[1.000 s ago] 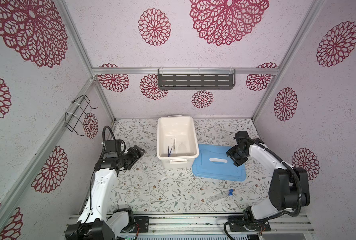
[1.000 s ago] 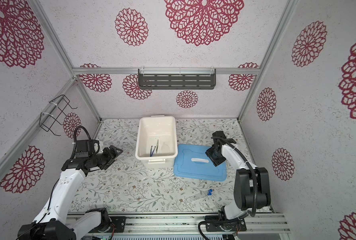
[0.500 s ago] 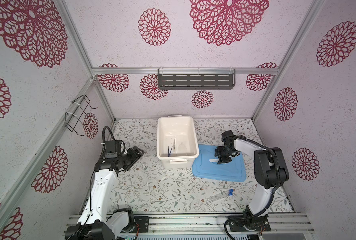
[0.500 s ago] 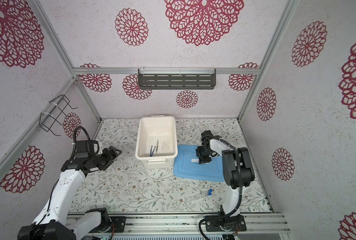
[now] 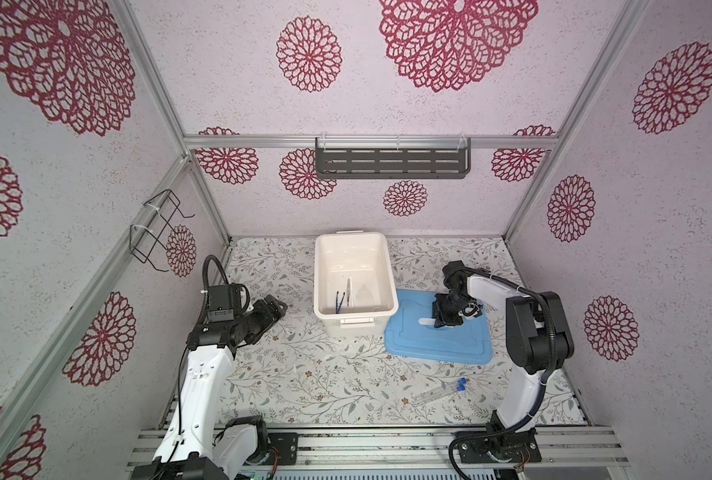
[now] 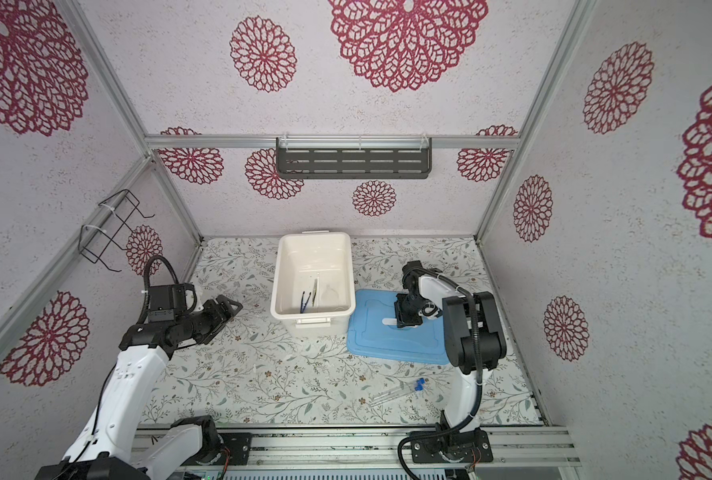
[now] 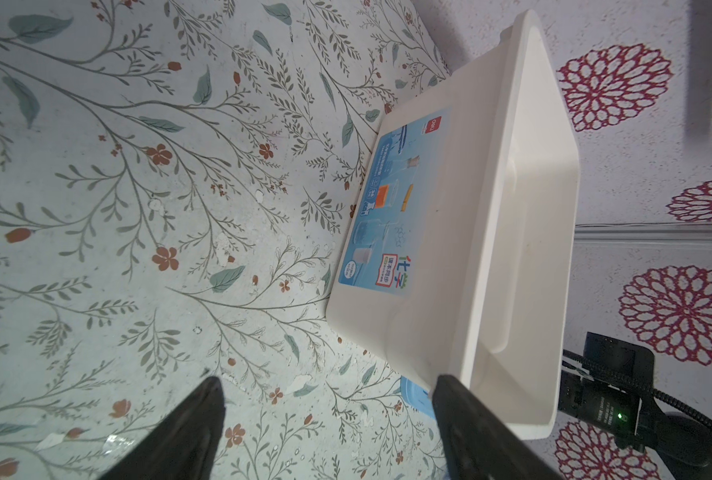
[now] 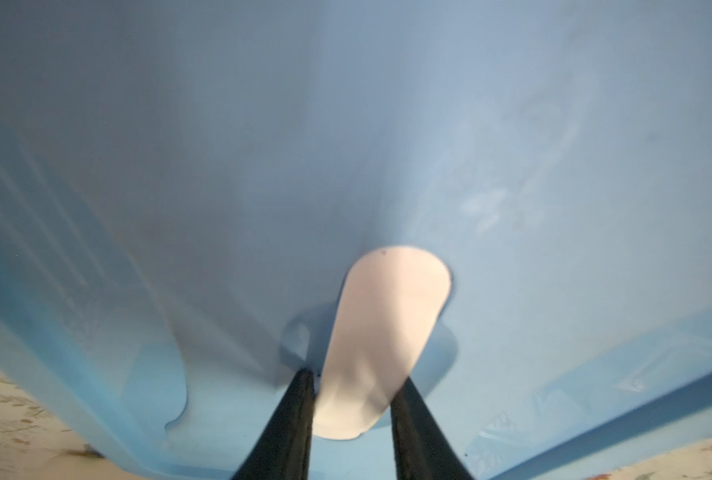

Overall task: Organize the chemistry lab equipment
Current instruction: 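Lower the right gripper onto the lid's white handle and close on it, then lift the blue lid by its handle with the right gripper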

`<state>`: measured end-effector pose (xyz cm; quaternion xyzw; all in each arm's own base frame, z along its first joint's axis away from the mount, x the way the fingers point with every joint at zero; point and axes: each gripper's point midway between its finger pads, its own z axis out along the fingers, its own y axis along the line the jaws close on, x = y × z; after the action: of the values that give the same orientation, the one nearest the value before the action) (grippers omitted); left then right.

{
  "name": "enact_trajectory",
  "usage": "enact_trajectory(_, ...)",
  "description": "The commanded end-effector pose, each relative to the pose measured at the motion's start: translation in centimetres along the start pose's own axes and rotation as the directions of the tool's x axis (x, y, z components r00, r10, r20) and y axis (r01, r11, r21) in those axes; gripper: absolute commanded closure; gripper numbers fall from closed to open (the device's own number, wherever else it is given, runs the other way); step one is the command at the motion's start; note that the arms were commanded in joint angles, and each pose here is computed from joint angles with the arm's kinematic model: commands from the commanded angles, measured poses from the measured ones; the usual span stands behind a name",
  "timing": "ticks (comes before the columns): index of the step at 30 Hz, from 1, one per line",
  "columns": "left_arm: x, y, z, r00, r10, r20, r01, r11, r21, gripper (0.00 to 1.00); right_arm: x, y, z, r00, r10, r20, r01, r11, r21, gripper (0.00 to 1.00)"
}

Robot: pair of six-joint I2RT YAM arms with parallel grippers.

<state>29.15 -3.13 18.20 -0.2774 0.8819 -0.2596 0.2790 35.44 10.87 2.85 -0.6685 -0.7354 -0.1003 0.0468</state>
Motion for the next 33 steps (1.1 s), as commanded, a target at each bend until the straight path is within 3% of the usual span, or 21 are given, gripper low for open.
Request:
enact_trajectory(1,-0.1,-0.1,-0.2,1.0,0.024,0.014,-0.024,1.0,0.003,0.17,-1.6,-2.0,0.3,0.994,0.04,0.1,-0.049,0.995,0.089,0.76)
enact_trajectory(12,-0.2,-0.1,-0.4,0.999,0.029,0.02,-0.029,1.0,0.002,0.17,-1.8,-2.0,-2.5,0.988,0.06,0.141,-0.066,0.997,0.041,0.83)
enact_trajectory(33,-0.5,-0.4,0.1,0.999,0.044,0.016,-0.044,0.999,0.013,0.17,-0.7,-4.5,-8.7,0.978,0.038,0.207,-0.022,0.997,-0.077,0.83)
